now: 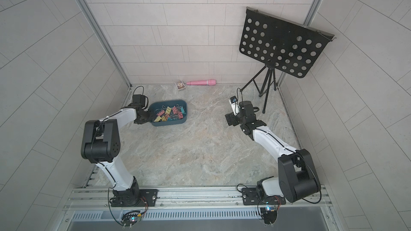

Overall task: Take out the binder clips from the storage box
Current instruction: Move the storage box to the center of the board.

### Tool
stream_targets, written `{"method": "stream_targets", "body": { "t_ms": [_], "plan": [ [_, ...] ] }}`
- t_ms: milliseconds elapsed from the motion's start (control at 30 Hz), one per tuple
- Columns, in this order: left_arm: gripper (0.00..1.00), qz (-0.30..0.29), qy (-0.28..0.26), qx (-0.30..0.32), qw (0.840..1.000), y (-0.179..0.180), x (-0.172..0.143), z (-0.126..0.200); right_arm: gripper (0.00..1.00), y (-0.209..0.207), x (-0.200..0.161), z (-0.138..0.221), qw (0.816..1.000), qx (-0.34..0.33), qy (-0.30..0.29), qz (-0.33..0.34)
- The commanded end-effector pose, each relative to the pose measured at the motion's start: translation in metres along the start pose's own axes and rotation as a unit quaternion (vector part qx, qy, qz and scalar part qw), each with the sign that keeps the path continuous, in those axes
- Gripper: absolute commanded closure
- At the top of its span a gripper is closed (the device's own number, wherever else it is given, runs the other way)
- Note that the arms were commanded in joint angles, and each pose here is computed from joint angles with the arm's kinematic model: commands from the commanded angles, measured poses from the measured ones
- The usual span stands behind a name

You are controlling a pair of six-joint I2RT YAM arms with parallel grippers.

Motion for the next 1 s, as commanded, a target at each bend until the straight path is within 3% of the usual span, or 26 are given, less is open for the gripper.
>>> {"method": "stream_targets", "body": {
  "t_ms": [0,467,967],
  "plan": [
    [0.85,-0.021,0.006,-0.010,1.000,-0.009,-0.008,0.012,0.05,0.001,-0.007,0.002,1.000,-0.003,0.011,0.004],
    [0.85,-0.071,0.019,-0.036,0.997,-0.059,-0.059,0.021,0.05,0.005,-0.011,0.010,1.000,0.007,0.009,-0.004],
    [0.79,-0.057,0.016,-0.074,0.995,-0.087,-0.101,0.029,0.04,0.011,-0.011,0.016,1.000,0.028,0.004,-0.007]
  ]
}}
Point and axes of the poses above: each gripper's point midway between its finger pads, its own z axis back along the fingers, its own y axis along the line the jaws close on, x = y × z, the point moved 4 cm from there along z, back along the fingers, and after that the axes turned 2 degrees about z, right-handed, at the moved point
